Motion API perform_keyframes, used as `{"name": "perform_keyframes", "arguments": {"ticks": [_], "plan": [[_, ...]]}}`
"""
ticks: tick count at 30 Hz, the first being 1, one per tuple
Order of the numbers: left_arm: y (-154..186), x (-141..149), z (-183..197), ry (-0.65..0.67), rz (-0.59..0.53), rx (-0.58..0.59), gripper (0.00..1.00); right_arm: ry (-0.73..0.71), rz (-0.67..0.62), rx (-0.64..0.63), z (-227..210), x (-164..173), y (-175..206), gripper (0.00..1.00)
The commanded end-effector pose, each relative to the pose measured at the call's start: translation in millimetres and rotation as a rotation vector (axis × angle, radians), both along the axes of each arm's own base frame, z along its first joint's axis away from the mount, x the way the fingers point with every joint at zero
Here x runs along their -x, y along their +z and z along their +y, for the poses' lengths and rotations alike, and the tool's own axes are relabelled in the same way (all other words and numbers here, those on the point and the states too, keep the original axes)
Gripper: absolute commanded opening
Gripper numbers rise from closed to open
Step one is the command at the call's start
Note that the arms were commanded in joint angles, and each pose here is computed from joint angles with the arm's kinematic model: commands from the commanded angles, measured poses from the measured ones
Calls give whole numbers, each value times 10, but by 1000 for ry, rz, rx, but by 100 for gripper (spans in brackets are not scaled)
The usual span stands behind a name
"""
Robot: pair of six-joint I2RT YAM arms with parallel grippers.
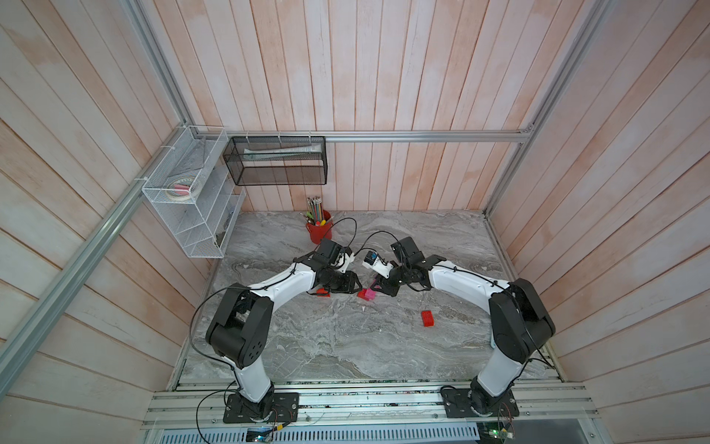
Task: Assemble the letter s with lego
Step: Move the lego brick at the center of the board, then assemble the lego brick with the lego brick.
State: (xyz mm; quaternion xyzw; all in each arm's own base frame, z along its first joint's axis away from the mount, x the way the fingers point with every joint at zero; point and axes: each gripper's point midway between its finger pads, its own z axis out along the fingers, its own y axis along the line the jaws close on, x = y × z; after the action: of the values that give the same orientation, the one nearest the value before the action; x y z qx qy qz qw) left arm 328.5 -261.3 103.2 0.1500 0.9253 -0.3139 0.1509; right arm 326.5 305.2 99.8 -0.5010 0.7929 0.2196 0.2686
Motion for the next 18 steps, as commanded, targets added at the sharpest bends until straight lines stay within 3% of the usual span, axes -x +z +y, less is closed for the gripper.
{"name": "perform_keyframes", "arguments": {"ticks": [1,18], "plan": [[76,95,181,15,0,-7,53,-28,26,19,97,-41,-42,20],[279,374,458,38,-17,35,71,-30,93,158,204,-46,-334,19]]}}
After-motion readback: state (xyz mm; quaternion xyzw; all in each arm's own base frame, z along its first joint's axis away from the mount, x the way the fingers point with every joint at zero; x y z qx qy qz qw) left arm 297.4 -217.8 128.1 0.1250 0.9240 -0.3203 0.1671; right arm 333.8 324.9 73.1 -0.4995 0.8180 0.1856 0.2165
